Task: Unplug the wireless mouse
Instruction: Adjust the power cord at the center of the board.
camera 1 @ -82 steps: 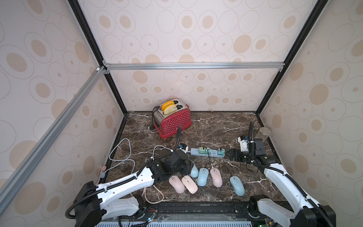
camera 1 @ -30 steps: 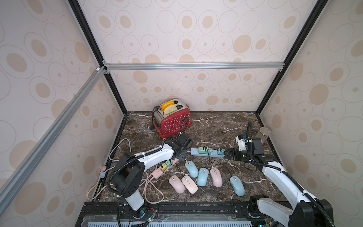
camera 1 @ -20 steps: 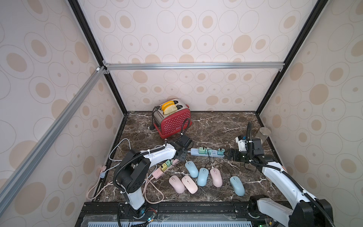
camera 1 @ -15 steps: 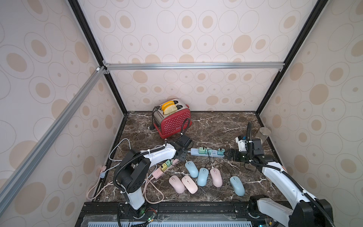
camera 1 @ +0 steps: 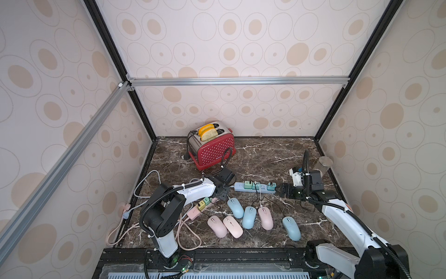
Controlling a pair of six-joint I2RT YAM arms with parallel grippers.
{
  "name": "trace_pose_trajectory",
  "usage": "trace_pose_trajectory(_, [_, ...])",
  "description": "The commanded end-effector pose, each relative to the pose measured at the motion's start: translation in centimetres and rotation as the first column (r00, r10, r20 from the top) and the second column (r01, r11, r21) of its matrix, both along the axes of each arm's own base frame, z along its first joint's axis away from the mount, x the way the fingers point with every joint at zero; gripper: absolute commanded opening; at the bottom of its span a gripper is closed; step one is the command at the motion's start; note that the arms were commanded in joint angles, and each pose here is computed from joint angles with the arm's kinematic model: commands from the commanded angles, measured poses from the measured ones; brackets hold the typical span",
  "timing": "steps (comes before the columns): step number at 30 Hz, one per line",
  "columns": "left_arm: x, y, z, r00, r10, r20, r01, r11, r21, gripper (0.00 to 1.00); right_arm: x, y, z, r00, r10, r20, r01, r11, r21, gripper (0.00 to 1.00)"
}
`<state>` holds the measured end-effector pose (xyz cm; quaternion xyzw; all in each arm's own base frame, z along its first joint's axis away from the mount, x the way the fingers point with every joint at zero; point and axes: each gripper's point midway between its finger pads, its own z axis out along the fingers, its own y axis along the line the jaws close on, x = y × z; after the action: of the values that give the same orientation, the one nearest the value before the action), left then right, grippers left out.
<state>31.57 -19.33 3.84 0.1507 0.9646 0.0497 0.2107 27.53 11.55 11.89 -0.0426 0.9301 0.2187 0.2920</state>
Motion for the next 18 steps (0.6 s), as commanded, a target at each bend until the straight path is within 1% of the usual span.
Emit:
trace_pose_trajectory(1, [-0.7, 1.7, -1.4, 0.999, 0.037, -0.023, -0.035, 0.996, 0.081, 0.62, -0.3, 0.0, -0.2, 1.0, 0.01, 0.006, -0.01, 1.0, -0.007, 0.9])
trace_pose_trajectory(6, [-0.5, 1.8, -2.6, 0.999, 0.036, -0.033, -0.033, 0.994, 0.107, 0.57, -0.4, -0.1, -0.2, 1.0, 0.006, 0.008, -0.006, 1.0, -0.012, 0.9])
trace_pose_trajectory(10, [0.1, 2.0, -3.1, 0.999, 0.029, -0.023, -0.026, 0.989, 0.147, 0.55, -0.3, -0.1, -0.3, 1.0, 0.005, 0.005, -0.005, 1.0, -0.012, 0.9])
trace_pose_trajectory(13, [1.0, 2.1, -3.1, 1.0, 0.028, 0.001, -0.028, 0.983, 0.18, 0.54, -0.3, -0.1, -0.3, 1.0, 0.004, 0.006, -0.004, 1.0, -0.015, 0.9])
trace_pose_trajectory(18, [2.8, 2.0, -2.7, 0.999, 0.03, 0.042, -0.039, 0.978, 0.206, 0.51, -0.2, -0.3, -0.4, 1.0, -0.003, 0.005, 0.003, 1.0, -0.02, 0.9])
